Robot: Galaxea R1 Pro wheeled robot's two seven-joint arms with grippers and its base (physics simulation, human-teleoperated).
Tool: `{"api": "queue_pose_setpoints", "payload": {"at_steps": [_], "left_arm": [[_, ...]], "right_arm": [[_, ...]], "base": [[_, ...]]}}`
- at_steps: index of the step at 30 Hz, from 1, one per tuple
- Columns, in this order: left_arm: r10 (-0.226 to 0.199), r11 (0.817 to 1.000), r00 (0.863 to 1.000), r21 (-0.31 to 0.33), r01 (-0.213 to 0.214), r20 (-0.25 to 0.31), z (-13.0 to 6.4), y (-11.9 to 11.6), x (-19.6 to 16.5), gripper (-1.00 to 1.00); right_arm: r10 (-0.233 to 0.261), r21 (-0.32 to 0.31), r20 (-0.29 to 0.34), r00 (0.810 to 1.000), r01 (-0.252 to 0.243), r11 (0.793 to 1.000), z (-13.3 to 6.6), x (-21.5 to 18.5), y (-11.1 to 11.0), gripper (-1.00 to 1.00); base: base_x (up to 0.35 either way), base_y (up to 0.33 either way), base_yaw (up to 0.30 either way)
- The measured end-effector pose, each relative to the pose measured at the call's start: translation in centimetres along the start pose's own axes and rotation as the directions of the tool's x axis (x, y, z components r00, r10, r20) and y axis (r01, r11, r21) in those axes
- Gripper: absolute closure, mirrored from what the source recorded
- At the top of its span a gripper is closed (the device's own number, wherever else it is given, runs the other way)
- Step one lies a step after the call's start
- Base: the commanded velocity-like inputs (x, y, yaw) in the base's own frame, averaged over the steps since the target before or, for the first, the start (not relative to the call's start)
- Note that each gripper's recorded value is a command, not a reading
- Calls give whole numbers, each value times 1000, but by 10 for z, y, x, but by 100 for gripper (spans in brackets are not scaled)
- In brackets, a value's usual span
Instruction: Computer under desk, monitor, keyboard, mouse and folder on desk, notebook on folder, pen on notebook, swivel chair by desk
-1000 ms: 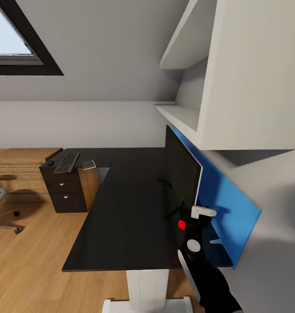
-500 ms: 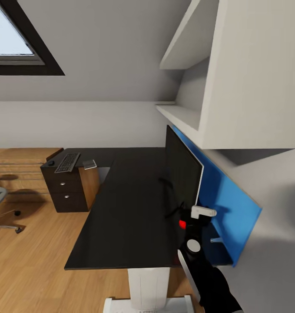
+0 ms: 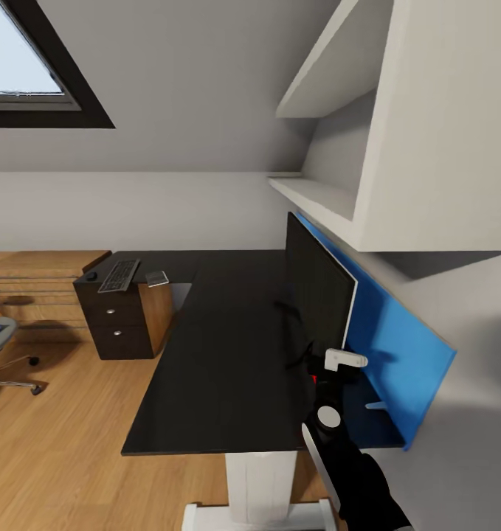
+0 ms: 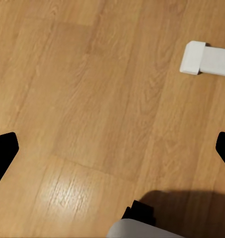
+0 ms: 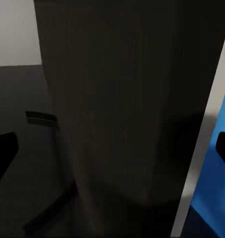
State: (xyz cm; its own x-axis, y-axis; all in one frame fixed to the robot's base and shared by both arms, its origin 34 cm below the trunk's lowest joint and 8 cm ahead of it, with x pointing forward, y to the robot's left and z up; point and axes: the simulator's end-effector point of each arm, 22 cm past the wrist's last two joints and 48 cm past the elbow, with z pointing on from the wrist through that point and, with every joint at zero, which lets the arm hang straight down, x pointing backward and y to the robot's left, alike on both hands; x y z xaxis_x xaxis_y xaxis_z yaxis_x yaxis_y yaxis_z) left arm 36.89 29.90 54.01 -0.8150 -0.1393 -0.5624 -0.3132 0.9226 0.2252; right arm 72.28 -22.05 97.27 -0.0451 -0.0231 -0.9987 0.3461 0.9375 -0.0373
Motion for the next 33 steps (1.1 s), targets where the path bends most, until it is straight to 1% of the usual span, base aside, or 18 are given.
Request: {"api": "queue_pose_setpoints", "payload": {"at_steps": [10,26,33], "left_arm": [[0,1000,1000,0,0,0,0,0,0,-100],[0,1000,1000,0,0,0,0,0,0,-100],[1,1000,1000,0,-1,-1,0,0,0,-100]], "right_arm": [[0,0,0,1000,0,1000,0,0,0,-100],[0,0,0,1000,0,1000,0,0,0,-100],[0,0,-1,1000,0,1000,0,1,0,-100]], "base": [[0,107,0],[-5,4,0],[-272,0,0]]}}
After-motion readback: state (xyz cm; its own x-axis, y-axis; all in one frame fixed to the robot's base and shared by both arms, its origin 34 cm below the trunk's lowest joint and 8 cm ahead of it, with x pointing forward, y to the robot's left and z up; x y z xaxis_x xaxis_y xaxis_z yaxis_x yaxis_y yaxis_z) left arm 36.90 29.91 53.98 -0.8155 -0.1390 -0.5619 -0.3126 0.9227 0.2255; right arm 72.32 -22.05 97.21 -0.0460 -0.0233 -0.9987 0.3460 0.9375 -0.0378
